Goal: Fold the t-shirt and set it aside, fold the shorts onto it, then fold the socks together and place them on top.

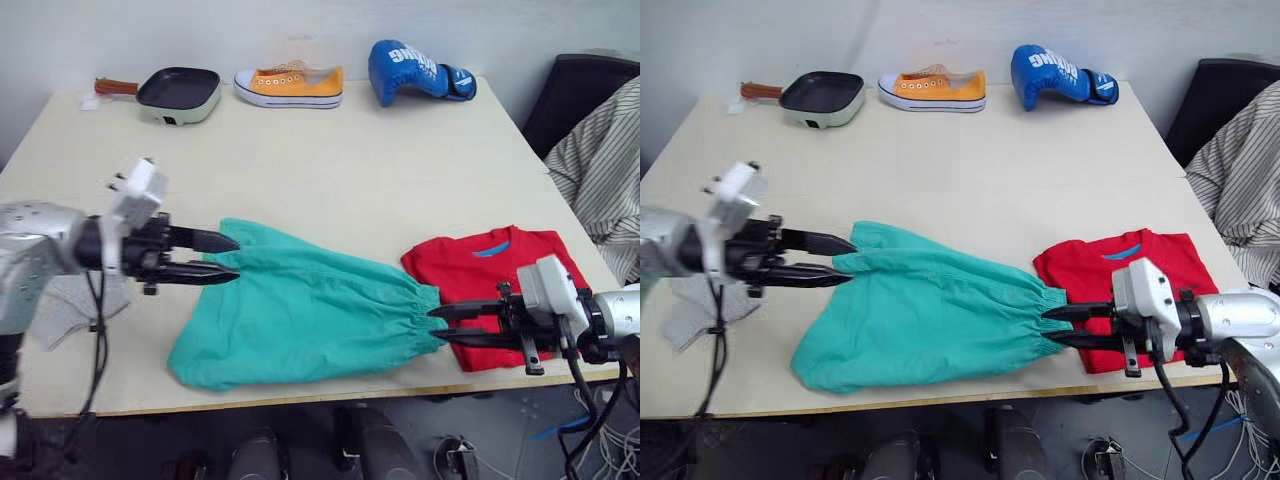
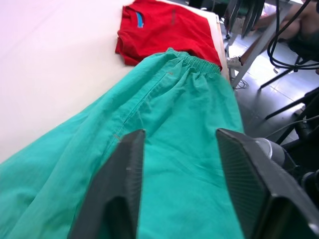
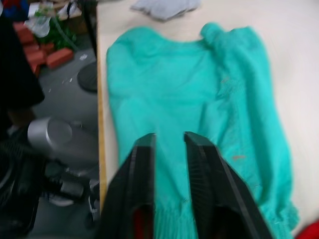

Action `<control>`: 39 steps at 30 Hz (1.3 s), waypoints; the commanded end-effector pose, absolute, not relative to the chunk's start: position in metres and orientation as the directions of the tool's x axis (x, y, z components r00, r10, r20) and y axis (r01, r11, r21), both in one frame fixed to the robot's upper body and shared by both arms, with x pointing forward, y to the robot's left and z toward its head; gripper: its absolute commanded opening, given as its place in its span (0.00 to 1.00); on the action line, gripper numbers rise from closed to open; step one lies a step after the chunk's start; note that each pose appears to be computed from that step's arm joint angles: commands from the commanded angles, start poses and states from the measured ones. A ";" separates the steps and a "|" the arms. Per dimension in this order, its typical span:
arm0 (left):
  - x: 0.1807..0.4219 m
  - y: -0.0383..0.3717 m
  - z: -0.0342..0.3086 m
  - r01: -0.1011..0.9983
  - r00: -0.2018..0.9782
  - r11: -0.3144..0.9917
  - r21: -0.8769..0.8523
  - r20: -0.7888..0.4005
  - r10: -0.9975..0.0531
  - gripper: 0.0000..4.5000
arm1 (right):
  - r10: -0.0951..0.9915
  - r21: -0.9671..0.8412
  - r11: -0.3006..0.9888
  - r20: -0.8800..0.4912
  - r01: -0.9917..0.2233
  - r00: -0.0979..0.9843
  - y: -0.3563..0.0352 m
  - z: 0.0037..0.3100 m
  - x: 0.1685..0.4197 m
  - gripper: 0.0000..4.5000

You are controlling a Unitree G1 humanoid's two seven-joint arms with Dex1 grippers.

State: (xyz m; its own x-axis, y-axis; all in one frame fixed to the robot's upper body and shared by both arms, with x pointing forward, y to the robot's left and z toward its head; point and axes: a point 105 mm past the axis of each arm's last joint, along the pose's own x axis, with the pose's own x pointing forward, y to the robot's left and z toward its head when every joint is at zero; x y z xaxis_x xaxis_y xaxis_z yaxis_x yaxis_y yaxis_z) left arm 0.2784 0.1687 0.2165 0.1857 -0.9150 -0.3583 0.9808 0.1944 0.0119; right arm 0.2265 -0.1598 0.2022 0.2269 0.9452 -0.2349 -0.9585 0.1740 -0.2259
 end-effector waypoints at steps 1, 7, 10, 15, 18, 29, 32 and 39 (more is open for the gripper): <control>0.296 0.162 0.187 0.975 0.221 0.197 0.100 -0.445 -0.868 0.24 | 0.935 -0.258 0.188 -0.250 -0.948 0.254 -0.144 0.191 0.241 0.00; 0.331 0.164 0.141 0.943 0.330 0.248 0.220 -0.540 -0.774 0.01 | 0.867 -0.369 0.172 -0.384 -0.914 0.318 -0.115 0.136 0.276 0.00; 0.356 0.167 0.143 0.899 0.437 0.347 0.267 -0.485 -0.758 0.01 | 0.816 -0.446 0.249 -0.381 -0.859 0.435 -0.115 0.128 0.300 0.00; 0.370 0.180 0.149 0.864 0.503 0.425 0.270 -0.430 -0.750 0.01 | 0.811 -0.391 0.373 -0.304 -0.842 0.500 -0.121 0.136 0.305 0.00; 0.370 0.193 0.140 0.855 0.518 0.451 0.256 -0.449 -0.728 0.01 | 0.807 -0.406 0.362 -0.315 -0.839 0.500 -0.121 0.132 0.308 0.00; 0.339 0.250 0.117 0.816 0.563 0.525 0.244 -0.545 -0.621 0.01 | 0.856 -0.632 -0.184 -0.480 -0.753 0.194 -0.064 0.112 0.318 0.00; 0.325 0.261 0.123 0.815 0.563 0.524 0.247 -0.551 -0.616 0.01 | 0.868 -0.666 -0.240 -0.473 -0.707 0.152 -0.054 0.117 0.318 0.00; 0.301 0.216 0.180 0.889 0.457 0.413 0.197 -0.397 -0.796 0.01 | 0.921 -0.675 -0.062 -0.322 -0.736 0.218 -0.065 0.163 0.323 0.00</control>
State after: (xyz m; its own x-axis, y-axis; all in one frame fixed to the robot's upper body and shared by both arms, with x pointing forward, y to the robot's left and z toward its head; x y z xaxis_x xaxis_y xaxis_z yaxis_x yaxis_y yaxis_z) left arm 0.3041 0.2293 0.1461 0.4704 -0.7487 -0.4671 0.8763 0.4589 0.1469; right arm 0.3244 -0.0605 0.1313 0.1890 0.8872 -0.4210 -0.7489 -0.1471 -0.6462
